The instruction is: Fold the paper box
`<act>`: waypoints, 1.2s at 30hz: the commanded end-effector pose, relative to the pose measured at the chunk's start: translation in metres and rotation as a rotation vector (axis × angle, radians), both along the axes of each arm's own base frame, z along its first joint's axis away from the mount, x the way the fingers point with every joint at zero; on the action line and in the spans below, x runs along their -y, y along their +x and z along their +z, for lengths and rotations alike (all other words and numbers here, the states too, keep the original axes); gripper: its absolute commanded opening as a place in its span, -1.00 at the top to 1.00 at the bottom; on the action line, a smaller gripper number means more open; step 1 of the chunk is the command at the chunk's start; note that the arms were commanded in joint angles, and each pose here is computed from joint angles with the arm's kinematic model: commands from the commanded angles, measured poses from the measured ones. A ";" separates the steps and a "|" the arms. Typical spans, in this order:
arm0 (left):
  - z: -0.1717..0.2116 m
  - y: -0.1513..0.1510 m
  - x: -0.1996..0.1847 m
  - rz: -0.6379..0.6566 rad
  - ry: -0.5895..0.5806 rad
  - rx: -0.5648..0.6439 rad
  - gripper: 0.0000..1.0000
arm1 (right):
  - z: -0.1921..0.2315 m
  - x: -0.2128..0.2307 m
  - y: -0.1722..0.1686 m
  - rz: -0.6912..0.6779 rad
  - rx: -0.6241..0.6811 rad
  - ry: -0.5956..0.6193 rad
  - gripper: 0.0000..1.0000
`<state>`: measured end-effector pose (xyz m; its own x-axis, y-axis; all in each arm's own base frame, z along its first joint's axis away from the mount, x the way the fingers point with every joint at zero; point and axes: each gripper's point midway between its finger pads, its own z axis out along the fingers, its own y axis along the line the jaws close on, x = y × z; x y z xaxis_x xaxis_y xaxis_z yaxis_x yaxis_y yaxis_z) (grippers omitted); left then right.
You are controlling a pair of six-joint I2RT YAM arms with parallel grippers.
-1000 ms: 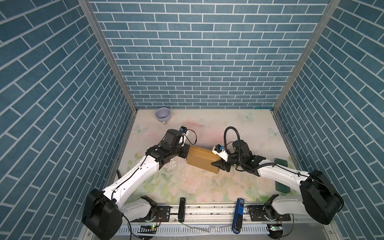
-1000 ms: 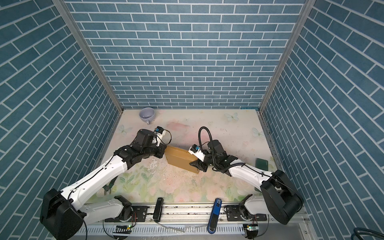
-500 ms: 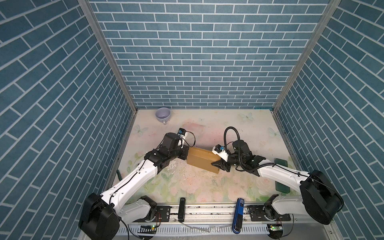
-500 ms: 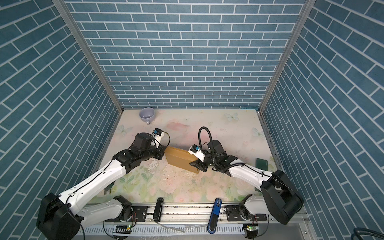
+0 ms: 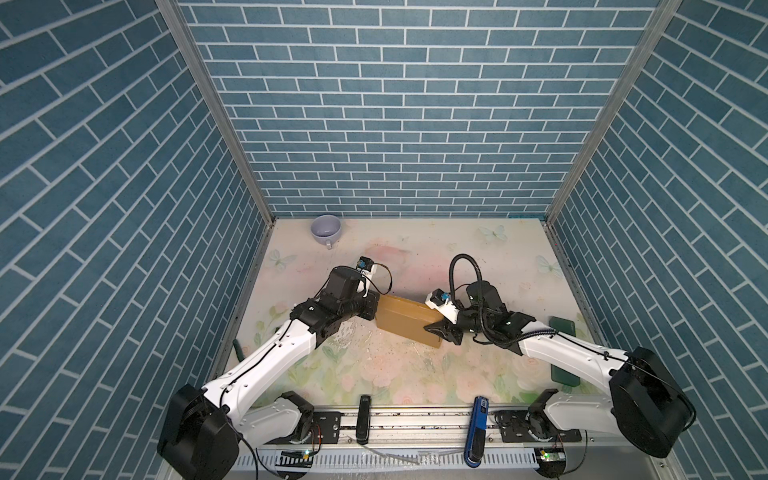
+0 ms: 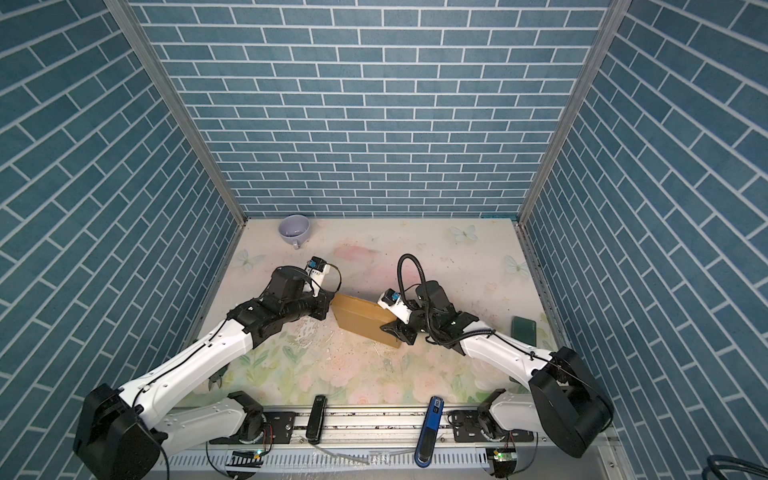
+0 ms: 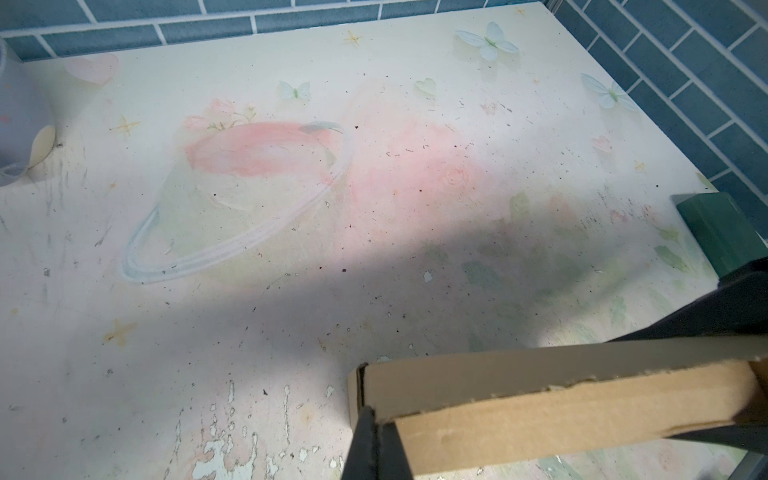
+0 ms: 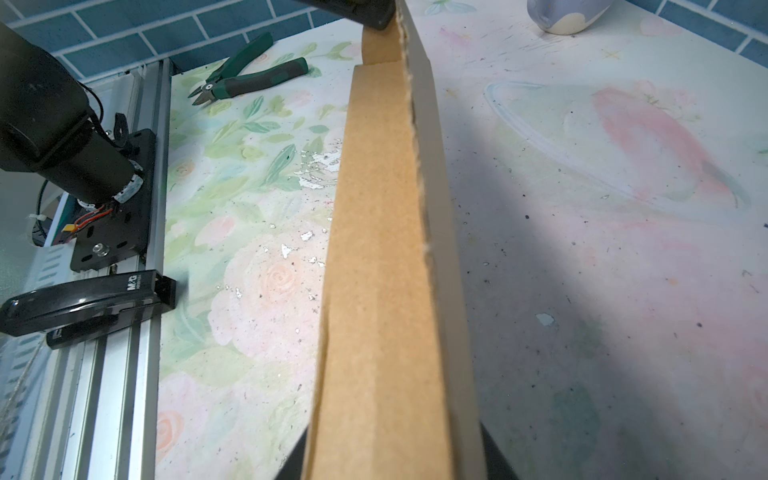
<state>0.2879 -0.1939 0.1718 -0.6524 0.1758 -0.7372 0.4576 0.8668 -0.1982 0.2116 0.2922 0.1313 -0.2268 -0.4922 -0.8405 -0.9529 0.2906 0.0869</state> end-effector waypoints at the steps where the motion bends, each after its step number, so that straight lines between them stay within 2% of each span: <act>1: -0.047 -0.030 -0.011 -0.016 0.095 -0.184 1.00 | 0.017 0.001 0.007 -0.034 0.047 0.024 0.13; 13: -0.044 -0.028 -0.013 0.005 0.097 -0.178 1.00 | 0.012 0.002 0.005 -0.029 0.039 0.020 -0.06; 17: -0.043 -0.027 -0.014 0.019 0.099 -0.171 1.00 | 0.017 0.003 0.003 -0.028 0.048 0.028 -0.18; 28: -0.040 -0.024 -0.016 0.043 0.120 -0.154 1.00 | 0.034 0.011 -0.001 -0.044 0.082 0.044 -0.22; 36: -0.039 -0.023 -0.016 0.048 0.127 -0.151 1.00 | 0.062 0.019 -0.009 -0.054 0.121 0.074 -0.22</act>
<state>0.2866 -0.1914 0.1687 -0.6692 0.1635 -0.7249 0.4154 0.8912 -0.1825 0.2061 0.2776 0.1804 -0.1516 -0.4266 -0.8916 -0.9439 0.3301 0.0026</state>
